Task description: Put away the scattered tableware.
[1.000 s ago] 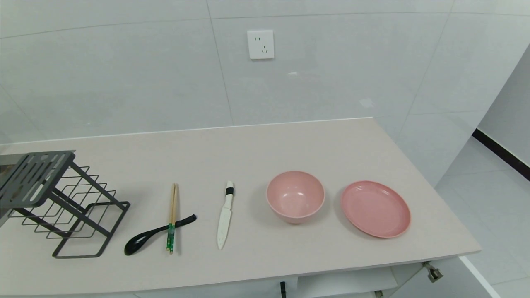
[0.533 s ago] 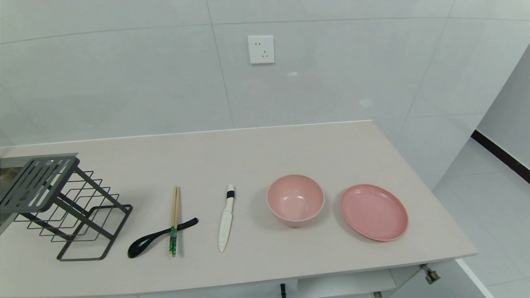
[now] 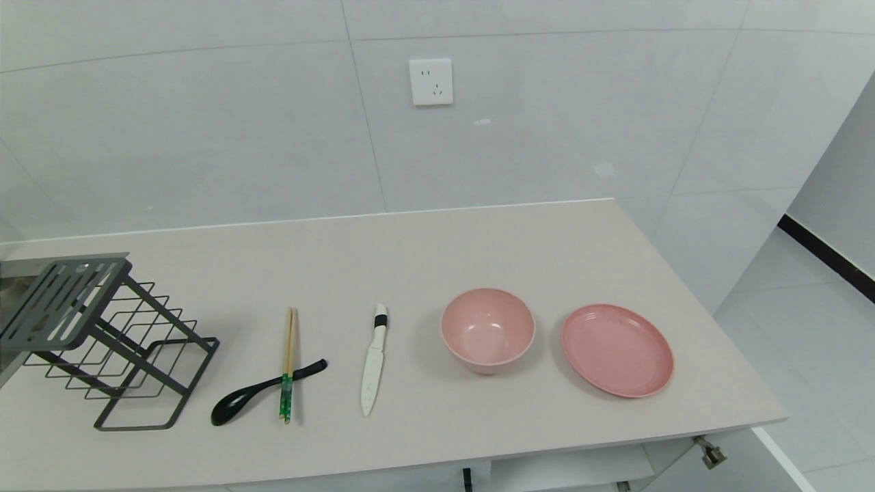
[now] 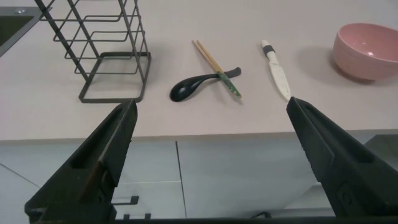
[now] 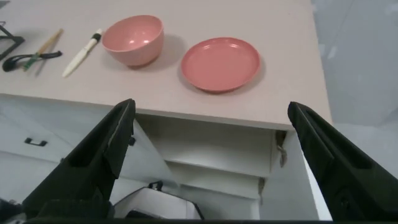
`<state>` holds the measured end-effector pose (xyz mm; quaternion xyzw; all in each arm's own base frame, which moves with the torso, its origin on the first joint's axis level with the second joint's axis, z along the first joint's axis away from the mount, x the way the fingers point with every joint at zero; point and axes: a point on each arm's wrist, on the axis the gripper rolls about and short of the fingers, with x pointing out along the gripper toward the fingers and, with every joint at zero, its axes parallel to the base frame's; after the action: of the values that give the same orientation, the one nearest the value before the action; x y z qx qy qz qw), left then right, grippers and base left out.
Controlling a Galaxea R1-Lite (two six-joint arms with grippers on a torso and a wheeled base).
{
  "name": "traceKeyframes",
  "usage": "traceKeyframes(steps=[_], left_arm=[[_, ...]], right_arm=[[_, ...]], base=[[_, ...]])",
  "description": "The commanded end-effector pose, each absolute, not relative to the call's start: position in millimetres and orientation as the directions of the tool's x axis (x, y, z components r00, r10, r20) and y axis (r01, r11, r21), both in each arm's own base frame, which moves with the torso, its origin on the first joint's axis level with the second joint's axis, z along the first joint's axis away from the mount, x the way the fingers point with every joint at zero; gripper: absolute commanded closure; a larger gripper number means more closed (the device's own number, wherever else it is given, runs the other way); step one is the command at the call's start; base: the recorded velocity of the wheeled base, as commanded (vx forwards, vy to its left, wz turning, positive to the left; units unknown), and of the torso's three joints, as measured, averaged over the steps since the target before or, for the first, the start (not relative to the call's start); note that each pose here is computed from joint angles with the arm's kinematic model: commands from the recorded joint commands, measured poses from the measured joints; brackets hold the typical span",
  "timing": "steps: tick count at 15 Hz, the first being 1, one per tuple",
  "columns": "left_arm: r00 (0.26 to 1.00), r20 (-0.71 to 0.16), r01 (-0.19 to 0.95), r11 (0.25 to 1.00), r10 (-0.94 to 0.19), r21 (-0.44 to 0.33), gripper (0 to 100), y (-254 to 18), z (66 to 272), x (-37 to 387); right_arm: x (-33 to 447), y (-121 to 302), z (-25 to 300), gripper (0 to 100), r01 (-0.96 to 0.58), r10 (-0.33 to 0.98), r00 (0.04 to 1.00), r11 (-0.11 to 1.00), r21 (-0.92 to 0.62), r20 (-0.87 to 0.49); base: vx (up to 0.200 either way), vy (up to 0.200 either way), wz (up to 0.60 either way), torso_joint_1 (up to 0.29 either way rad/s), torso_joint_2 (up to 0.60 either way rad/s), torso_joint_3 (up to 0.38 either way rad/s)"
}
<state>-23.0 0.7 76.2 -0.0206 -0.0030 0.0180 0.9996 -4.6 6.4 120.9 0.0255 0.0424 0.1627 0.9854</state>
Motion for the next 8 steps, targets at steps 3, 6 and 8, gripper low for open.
traceKeyframes(steps=[3,6,8], left_arm=[[0.999,0.005,-0.040,0.998,0.040,-0.042,0,1,76,-23],[0.999,0.005,-0.037,0.998,0.037,-0.042,0,1,76,-23],[0.999,0.005,-0.037,0.998,0.037,-0.042,0,1,76,-23]], right_arm=[[70,14,152,0,-0.375,0.389,0.898,0.921,0.102,-0.208],[84,15,137,0,-0.371,0.386,0.894,0.923,0.105,-0.228],[88,15,137,0,-0.371,0.386,0.893,0.923,0.105,-0.232]], base=[[0.000,0.000,0.00,0.000,0.00,0.000],[0.000,0.000,0.00,0.000,0.00,0.000],[0.000,0.000,0.00,0.000,0.00,0.000]])
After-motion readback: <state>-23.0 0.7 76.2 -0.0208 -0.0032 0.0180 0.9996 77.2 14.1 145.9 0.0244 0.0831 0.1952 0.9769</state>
